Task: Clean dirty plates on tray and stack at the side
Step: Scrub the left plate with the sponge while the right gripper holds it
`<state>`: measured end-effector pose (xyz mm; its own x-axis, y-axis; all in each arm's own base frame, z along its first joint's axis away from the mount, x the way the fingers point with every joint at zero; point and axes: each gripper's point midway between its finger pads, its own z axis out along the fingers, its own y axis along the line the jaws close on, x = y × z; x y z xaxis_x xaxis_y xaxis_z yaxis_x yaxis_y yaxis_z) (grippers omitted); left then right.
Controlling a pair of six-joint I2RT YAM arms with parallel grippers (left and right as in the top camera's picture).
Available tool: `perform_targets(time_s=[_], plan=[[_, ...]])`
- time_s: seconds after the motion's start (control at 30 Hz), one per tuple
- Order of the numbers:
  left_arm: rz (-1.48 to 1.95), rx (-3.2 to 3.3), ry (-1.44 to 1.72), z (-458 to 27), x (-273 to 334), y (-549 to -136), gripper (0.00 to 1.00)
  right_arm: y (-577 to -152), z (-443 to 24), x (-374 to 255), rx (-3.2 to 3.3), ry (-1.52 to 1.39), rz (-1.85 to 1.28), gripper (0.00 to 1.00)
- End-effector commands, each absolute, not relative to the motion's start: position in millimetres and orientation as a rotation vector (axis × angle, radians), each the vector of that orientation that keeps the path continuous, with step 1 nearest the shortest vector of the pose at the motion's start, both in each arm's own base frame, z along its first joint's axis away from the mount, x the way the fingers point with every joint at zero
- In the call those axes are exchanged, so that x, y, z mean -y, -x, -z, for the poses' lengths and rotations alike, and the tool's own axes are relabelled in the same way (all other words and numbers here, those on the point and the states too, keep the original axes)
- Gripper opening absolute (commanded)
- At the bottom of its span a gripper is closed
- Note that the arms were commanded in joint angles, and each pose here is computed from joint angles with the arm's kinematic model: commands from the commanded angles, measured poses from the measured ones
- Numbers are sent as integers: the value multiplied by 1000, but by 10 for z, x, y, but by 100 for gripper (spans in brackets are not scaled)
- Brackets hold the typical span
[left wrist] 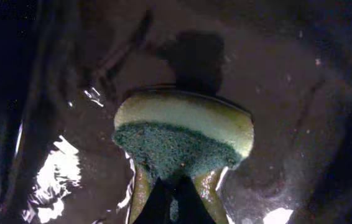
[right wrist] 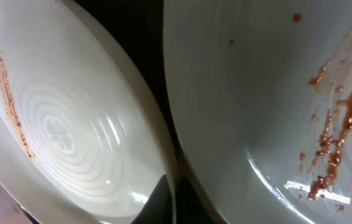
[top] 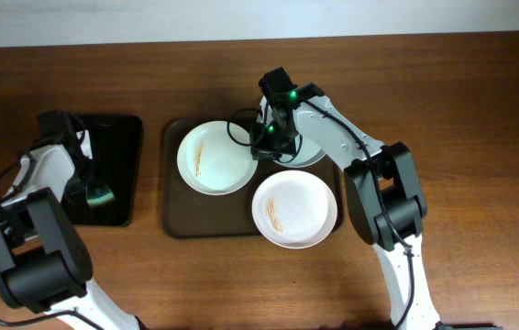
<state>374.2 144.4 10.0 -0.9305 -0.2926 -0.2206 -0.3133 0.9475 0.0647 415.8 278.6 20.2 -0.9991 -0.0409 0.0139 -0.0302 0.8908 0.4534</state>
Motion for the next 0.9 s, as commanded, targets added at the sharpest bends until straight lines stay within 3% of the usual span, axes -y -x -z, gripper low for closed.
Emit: perform_targets(time_s=[0.0,0.13,0.33,0.53,0.7,0.87], plan=[[-58,-2869,418,-490,-1402,-3947,1,-4098,-160,-2833,3005,-75,740,4],[301,-2785,151,-1248,-929,-4185,1,-3998,-158,-2943,2991,-116,731,4],[486,-2769,-220,-1283,30,-4242,1,-3882,-154,-3023,2968,-145,716,4],[594,-2698,-391,-799,879,-4242,1,-3898,-156,-3030,2974,-148,722,4],[398,-2795,-263,-311,677,-4087,1,-3899,-156,-3030,2974,-148,722,4],[505,-2917,-256,-385,765,-3799,1,-3915,-141,-3005,2989,-146,699,4]])
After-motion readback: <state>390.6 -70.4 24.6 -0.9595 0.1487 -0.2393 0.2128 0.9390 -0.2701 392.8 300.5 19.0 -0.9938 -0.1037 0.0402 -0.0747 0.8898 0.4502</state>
